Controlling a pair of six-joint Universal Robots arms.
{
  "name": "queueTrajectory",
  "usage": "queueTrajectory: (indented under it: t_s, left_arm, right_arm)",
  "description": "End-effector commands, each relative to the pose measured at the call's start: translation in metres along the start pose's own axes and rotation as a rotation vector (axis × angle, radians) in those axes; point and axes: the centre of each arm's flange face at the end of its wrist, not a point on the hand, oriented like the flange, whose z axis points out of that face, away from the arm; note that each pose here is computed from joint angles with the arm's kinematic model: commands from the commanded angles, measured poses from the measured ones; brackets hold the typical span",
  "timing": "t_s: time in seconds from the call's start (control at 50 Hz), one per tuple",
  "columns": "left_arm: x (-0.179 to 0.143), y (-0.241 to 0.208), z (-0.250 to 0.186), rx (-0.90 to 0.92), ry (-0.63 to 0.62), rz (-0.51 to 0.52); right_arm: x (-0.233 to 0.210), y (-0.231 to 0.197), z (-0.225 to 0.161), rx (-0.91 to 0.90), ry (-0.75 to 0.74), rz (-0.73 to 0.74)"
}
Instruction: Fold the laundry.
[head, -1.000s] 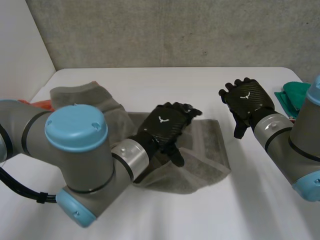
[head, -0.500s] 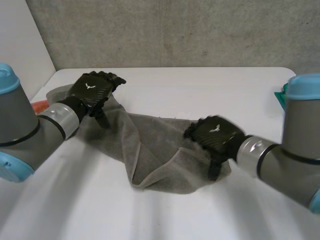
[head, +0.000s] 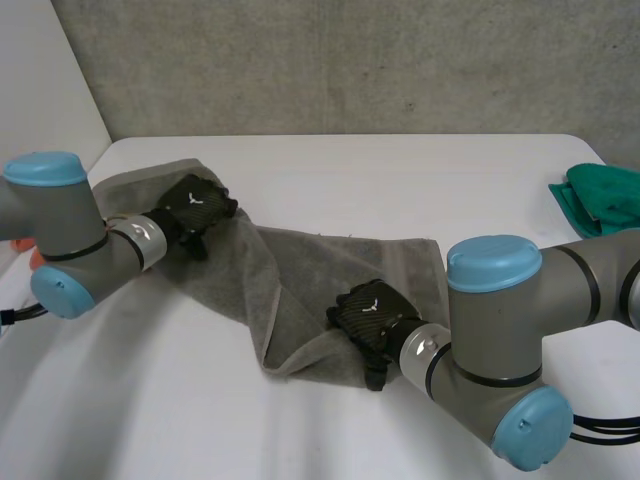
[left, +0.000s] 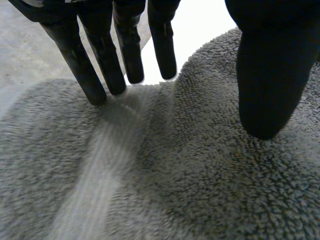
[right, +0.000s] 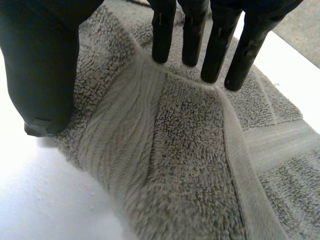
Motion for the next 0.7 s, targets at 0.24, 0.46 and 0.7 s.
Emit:
queueTrajectory:
  t_s: [0.24, 0.46, 0.7]
  left_arm:
    - [-0.011, -0.034, 0.019, 0.109, -0.223, 0.104]
    - [-0.08, -0.155, 0.002, 0.519, -0.643, 0.019]
    - [-0.036, -0.16, -0.051, 0.455, -0.544, -0.146]
  right_arm:
    - [0.034, -0.046, -0.003, 0.189, 0.208, -0.049]
    - [0.113, -0.136, -0.01, 0.472, 0.501, -0.163]
    - [0.155, -0.132, -0.022, 0.518, 0.638, -0.168]
